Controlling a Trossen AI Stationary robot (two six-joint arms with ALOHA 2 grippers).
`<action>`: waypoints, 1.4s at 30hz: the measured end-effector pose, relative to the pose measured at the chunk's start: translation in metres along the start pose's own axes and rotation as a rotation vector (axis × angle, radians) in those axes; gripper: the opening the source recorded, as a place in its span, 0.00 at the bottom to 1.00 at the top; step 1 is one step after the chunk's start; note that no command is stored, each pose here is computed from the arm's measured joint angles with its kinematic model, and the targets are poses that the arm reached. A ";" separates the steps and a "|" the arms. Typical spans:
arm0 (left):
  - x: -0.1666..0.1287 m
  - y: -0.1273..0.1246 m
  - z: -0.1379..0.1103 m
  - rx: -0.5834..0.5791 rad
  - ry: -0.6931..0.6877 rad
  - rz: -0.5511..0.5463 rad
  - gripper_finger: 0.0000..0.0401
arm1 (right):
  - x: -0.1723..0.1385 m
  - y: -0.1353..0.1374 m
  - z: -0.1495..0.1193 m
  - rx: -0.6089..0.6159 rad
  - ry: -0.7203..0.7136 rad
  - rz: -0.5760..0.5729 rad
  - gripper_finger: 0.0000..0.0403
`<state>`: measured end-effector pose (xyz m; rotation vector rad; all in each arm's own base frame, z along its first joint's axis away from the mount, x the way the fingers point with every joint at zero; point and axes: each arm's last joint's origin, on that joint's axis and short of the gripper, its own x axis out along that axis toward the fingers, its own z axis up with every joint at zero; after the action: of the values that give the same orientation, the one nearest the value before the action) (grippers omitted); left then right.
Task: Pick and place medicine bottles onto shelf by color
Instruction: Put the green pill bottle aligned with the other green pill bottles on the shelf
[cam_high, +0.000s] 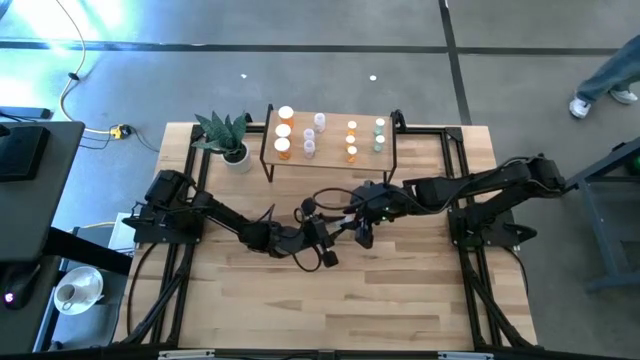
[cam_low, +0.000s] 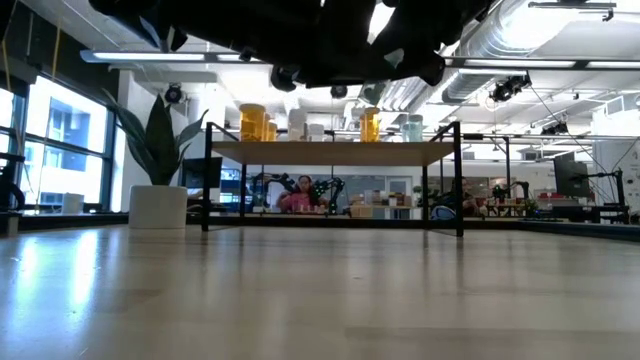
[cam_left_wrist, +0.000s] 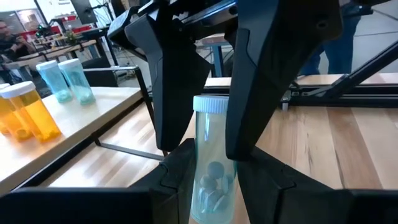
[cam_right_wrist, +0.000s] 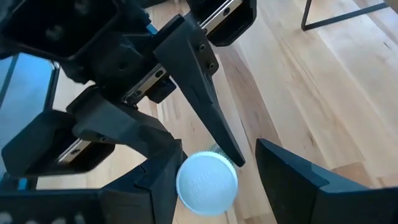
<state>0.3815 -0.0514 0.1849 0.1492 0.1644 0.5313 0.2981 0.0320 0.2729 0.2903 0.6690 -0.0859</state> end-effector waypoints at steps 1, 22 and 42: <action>0.000 0.000 0.000 0.000 0.000 0.001 0.24 | 0.000 0.000 0.000 0.006 0.000 0.000 0.48; 0.000 0.001 -0.004 0.014 0.043 0.071 0.24 | 0.000 -0.002 -0.001 0.036 0.004 -0.034 0.37; 0.000 0.002 -0.004 0.010 0.043 0.072 0.24 | 0.000 -0.001 -0.001 0.050 0.004 -0.032 0.27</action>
<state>0.3797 -0.0495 0.1809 0.1540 0.2046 0.6056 0.2972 0.0309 0.2717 0.3283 0.6761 -0.1329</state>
